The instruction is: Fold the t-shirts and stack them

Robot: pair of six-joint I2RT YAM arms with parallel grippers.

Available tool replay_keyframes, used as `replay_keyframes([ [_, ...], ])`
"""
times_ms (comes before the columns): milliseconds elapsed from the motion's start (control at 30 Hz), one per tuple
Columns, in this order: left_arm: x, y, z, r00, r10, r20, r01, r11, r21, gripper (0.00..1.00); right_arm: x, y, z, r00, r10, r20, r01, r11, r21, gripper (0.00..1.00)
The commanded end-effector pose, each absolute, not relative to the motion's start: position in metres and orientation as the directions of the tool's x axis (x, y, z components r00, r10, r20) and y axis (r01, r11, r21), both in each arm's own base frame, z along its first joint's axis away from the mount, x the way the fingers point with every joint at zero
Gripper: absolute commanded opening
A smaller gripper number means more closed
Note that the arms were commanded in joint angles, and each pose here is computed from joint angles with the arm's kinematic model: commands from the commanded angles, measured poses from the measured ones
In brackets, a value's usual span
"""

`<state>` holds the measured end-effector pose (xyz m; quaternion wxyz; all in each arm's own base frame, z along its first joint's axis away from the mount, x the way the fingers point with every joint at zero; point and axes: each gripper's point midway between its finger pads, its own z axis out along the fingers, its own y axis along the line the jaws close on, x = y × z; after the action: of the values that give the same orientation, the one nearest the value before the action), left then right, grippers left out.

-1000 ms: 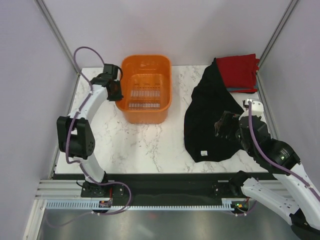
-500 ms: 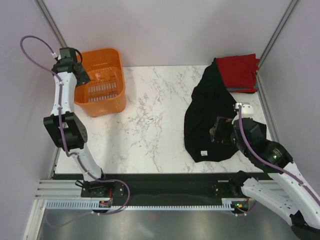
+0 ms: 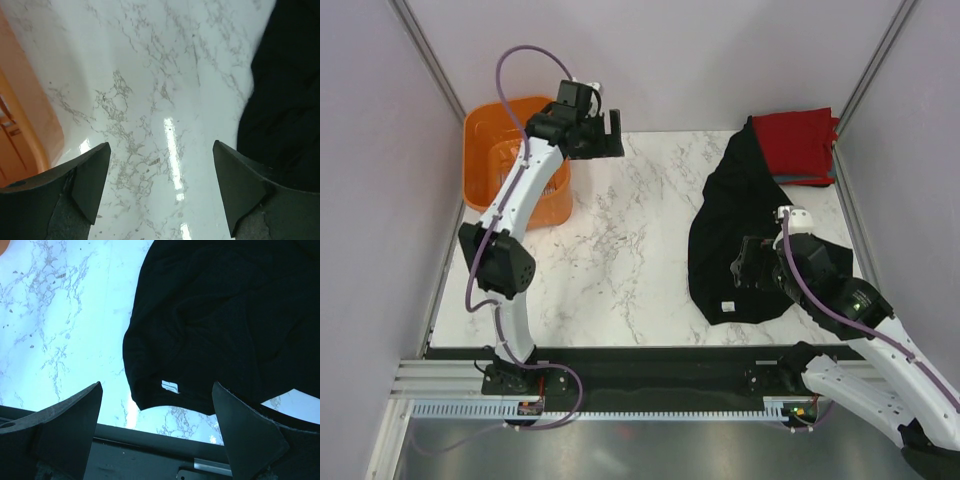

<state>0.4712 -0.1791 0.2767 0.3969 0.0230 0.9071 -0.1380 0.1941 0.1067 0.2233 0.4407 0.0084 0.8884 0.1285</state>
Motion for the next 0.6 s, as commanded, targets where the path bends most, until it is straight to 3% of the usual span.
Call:
replay_keyframes([
  [0, 0.489, -0.170, 0.203, -0.803, -0.098, -0.588, 0.078, 0.961, -0.266, 0.90, 0.187, 0.107, 0.232, -0.619, 0.129, -0.775, -0.114, 0.961, 0.252, 0.98],
  [233, 0.491, -0.090, 0.166, -0.834, -0.214, -0.509, -0.137, 0.973, -0.186, 0.88, 0.186, 0.118, 0.185, -0.710, 0.127, -0.693, -0.078, 0.963, 0.257, 0.98],
  [400, 0.472, -0.013, 0.165, -0.793, -0.367, -0.486, -0.324, 0.930, -0.174, 0.88, 0.214, 0.121, 0.178, -0.712, 0.199, -0.673, 0.065, 0.974, 0.219, 0.98],
  [567, 0.455, -0.002, 0.185, -0.786, -0.346, -0.512, -0.288, 0.938, -0.191, 0.87, 0.254, 0.147, 0.158, -0.732, 0.189, -0.655, 0.091, 0.979, 0.182, 0.98],
])
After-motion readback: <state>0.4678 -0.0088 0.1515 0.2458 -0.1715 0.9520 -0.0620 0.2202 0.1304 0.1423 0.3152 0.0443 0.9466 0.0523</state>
